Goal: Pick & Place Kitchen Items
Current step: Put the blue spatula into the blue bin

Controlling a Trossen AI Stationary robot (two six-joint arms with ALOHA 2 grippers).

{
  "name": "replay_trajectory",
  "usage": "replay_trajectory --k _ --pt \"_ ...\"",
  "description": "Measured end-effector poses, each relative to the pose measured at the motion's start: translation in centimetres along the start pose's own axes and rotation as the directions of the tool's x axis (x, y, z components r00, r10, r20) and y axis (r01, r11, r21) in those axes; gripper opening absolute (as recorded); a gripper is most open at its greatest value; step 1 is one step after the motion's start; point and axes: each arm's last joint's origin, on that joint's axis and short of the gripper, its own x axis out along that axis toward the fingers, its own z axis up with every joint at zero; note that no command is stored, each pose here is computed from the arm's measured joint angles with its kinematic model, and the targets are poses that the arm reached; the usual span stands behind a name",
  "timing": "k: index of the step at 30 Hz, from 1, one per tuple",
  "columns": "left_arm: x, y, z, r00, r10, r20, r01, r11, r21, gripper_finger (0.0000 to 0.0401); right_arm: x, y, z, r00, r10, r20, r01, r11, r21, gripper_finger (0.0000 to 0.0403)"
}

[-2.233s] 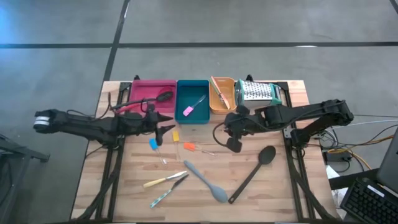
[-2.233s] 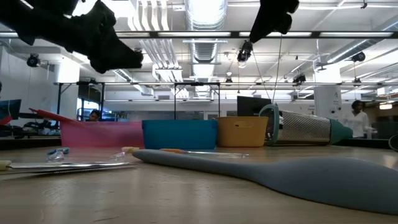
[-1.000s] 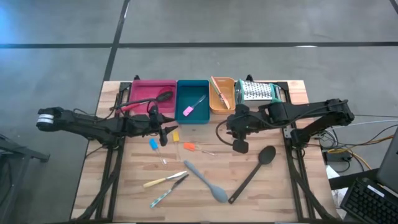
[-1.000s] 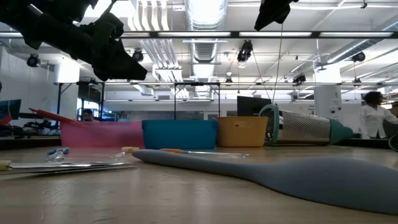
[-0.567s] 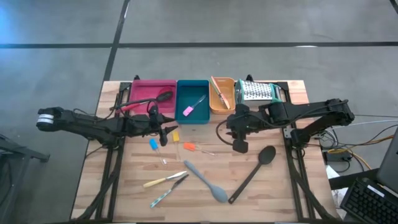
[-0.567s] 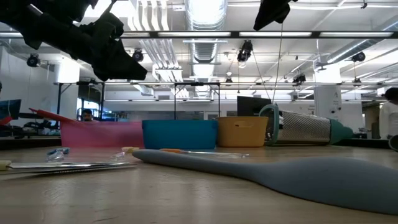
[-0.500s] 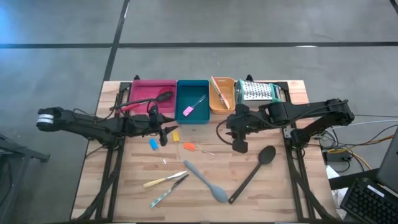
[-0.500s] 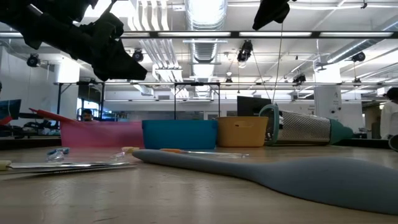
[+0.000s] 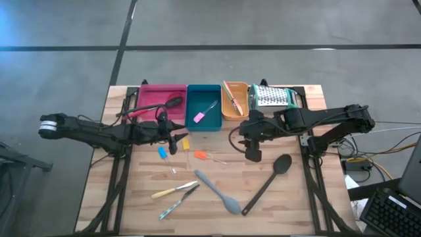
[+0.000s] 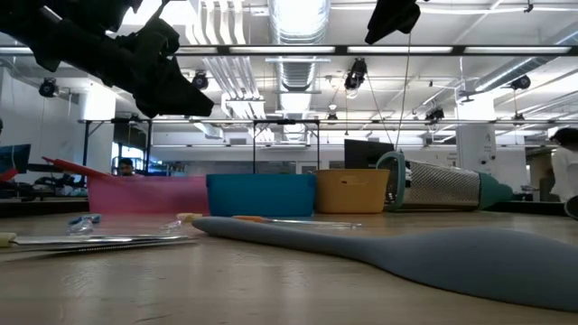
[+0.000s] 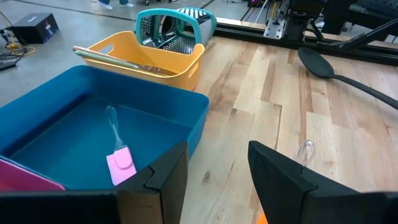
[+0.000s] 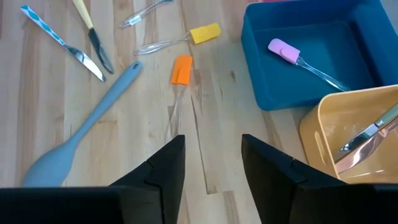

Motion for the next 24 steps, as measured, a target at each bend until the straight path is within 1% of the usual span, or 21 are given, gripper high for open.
replay_trajectory --k 15,24 --pt "0.00 0.00 0.00 1.000 0.000 0.000 0.000 1.000 0.000 0.0172 0.03 0.01 0.01 1.000 0.000 0.000 0.000 1.000 -0.004 0.0188" --pt "0.00 0.00 0.00 1.000 0.000 0.000 0.000 1.000 0.000 0.0172 0.03 0.01 0.01 1.000 0.000 0.000 0.000 1.000 -0.004 0.0201"
